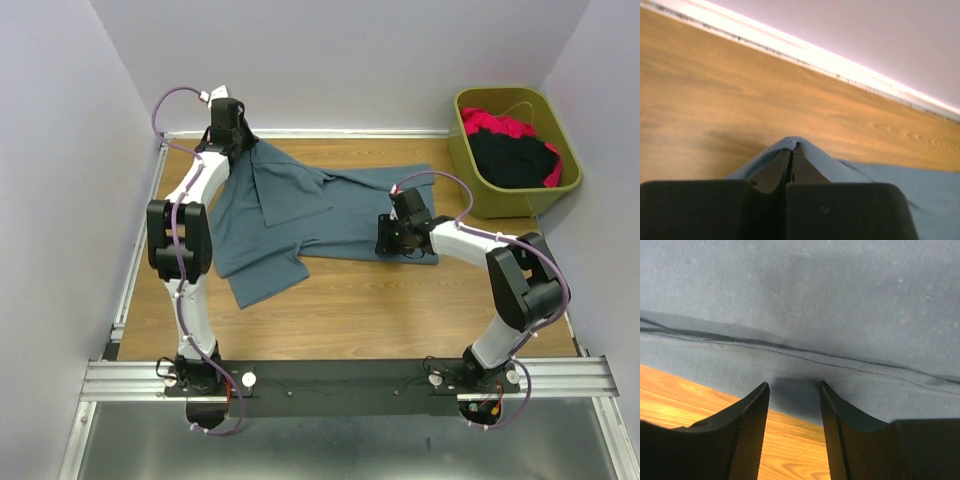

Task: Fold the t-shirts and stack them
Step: Flatten the tshirt out

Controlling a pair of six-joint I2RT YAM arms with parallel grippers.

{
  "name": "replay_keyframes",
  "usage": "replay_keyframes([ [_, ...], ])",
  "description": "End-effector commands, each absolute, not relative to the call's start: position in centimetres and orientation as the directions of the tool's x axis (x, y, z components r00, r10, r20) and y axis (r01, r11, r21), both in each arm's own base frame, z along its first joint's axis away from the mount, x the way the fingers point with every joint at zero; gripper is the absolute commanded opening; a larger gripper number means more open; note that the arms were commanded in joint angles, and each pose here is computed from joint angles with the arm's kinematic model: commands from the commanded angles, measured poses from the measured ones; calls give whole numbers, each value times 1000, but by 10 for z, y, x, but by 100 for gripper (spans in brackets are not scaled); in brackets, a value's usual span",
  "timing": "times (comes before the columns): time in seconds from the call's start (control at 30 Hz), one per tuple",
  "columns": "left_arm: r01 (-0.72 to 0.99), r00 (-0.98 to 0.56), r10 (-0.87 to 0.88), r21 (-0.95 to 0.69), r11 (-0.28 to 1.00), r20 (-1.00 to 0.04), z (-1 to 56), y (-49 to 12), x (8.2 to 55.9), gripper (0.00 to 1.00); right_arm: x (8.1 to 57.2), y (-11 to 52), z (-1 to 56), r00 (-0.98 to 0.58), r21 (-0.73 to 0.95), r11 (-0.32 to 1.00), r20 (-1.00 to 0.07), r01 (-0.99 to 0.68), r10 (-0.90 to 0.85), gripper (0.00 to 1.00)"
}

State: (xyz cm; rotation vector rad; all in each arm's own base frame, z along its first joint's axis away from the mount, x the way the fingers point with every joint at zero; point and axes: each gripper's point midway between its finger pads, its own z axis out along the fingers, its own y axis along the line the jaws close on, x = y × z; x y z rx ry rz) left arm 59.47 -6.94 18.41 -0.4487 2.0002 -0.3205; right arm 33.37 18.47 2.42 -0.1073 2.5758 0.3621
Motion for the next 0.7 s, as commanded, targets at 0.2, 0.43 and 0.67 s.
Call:
replay_keyframes([
  [0.2,-133,-200,-557,-541,830,-806,230,-32,669,31,317,170,37,-860,202,970,-511,-139,-17,55],
  [0.43,-104,-181,-472,-461,881,-863,263,-22,643,80,317,169,62,-823,190,963,-566,-191,-52,55],
  [0.67,-50,-400,-347,-358,932,-848,218,-61,526,80,340,195,81,-787,217,918,-601,-331,-142,62],
])
